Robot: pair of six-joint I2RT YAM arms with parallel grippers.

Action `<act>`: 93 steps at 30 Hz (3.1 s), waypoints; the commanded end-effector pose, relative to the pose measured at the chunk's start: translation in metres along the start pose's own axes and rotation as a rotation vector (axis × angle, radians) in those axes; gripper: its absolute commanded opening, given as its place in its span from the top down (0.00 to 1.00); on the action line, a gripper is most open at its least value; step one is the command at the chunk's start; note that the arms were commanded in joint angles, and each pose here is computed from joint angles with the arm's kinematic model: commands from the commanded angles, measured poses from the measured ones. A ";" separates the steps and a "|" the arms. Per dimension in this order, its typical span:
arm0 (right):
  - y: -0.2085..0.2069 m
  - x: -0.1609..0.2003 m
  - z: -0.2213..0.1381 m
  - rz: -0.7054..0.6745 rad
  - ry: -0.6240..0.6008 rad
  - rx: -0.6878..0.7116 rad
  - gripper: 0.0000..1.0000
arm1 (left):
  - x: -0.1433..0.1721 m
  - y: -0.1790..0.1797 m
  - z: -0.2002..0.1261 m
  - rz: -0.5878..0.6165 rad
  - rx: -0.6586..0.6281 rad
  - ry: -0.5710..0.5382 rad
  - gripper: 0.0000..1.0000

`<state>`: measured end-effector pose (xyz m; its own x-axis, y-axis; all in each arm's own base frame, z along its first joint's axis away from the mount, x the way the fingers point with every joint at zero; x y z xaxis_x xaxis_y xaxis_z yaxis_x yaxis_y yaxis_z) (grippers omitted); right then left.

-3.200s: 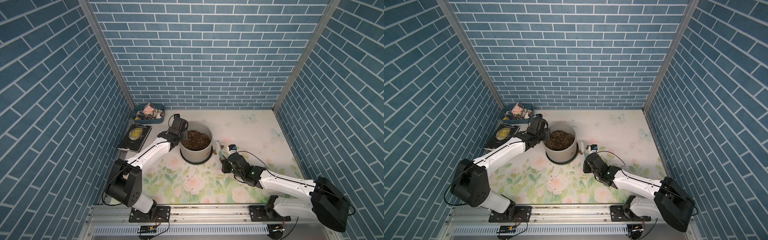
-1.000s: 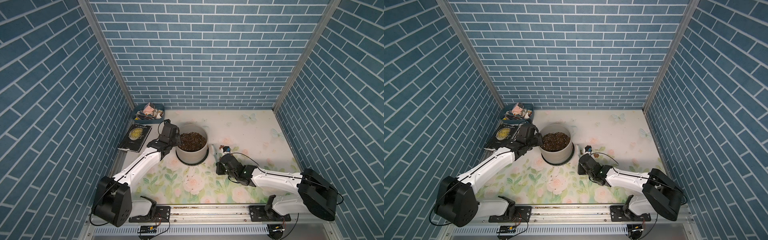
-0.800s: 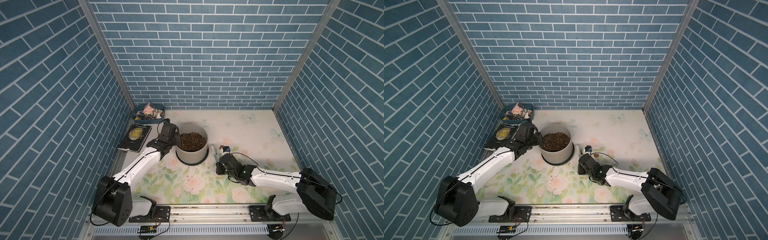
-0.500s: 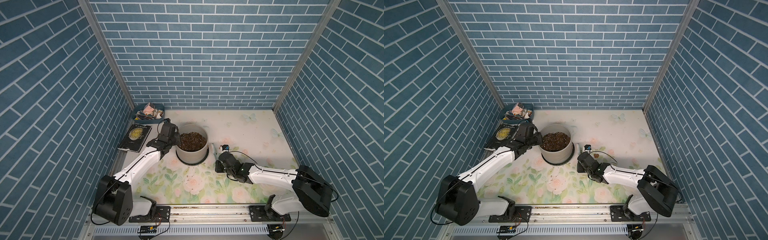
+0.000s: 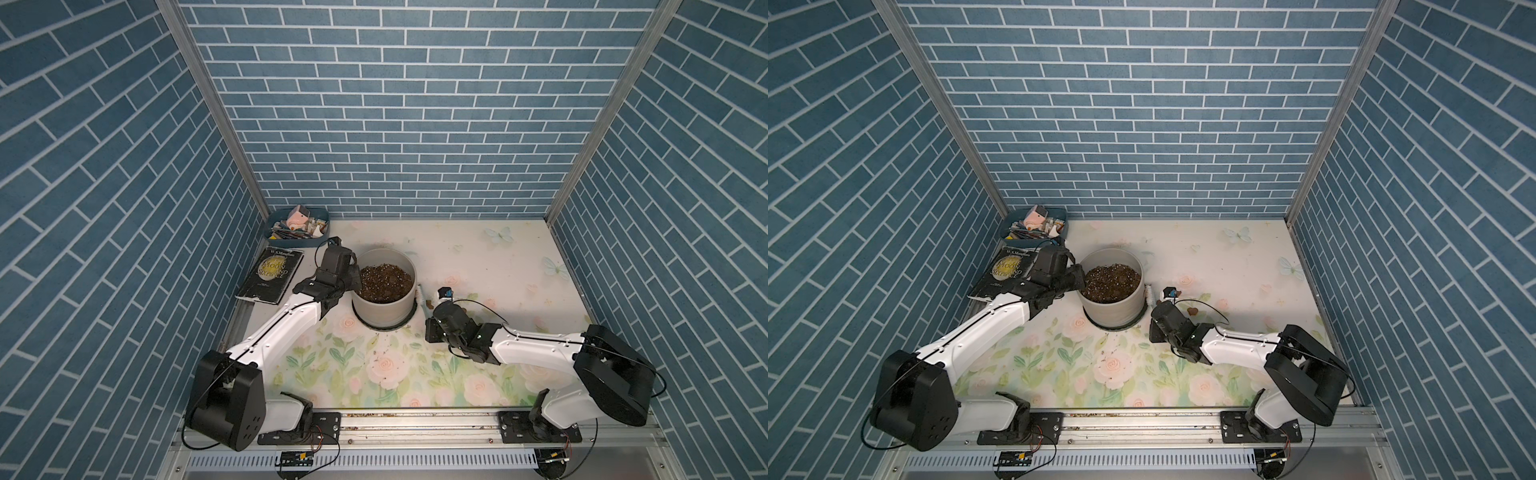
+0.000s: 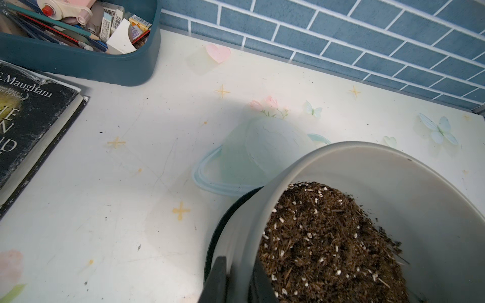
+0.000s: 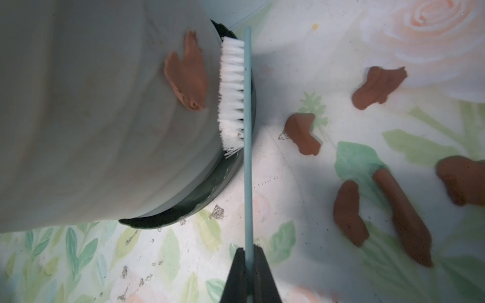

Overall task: Scrub the dried mud off the ceramic pot
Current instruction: Brush off the soil from the pot, then place the brush at the center of the board.

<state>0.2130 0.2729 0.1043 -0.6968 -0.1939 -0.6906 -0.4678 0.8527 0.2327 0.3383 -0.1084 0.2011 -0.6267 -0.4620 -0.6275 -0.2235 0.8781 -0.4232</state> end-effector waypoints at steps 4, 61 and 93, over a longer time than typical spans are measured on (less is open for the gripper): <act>0.009 -0.013 -0.010 -0.021 -0.070 -0.072 1.00 | 0.012 0.013 0.007 -0.044 -0.031 0.032 1.00; -0.071 -0.021 -0.072 0.003 -0.136 0.142 1.00 | -0.006 0.001 0.011 -0.067 -0.037 -0.001 0.68; -0.149 0.059 -0.074 0.420 -0.018 -0.046 1.00 | 0.045 -0.007 0.011 0.006 0.043 0.126 0.94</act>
<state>0.2019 0.0947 0.0829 -0.8173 0.1808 -0.5471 -0.1462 0.8533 0.5005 0.3374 -0.1218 0.1938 -0.6258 -0.4614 -0.6289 -0.2084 0.8759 -0.4352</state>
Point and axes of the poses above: each gripper's point midway between its finger pads, its own z axis out along the fingers, its own y axis along the line the jaws close on, x = y × z, the point moved 5 cm from there along -z, back along the fingers, and after that the axes turned 15 degrees about -z, right-handed, at the moved point
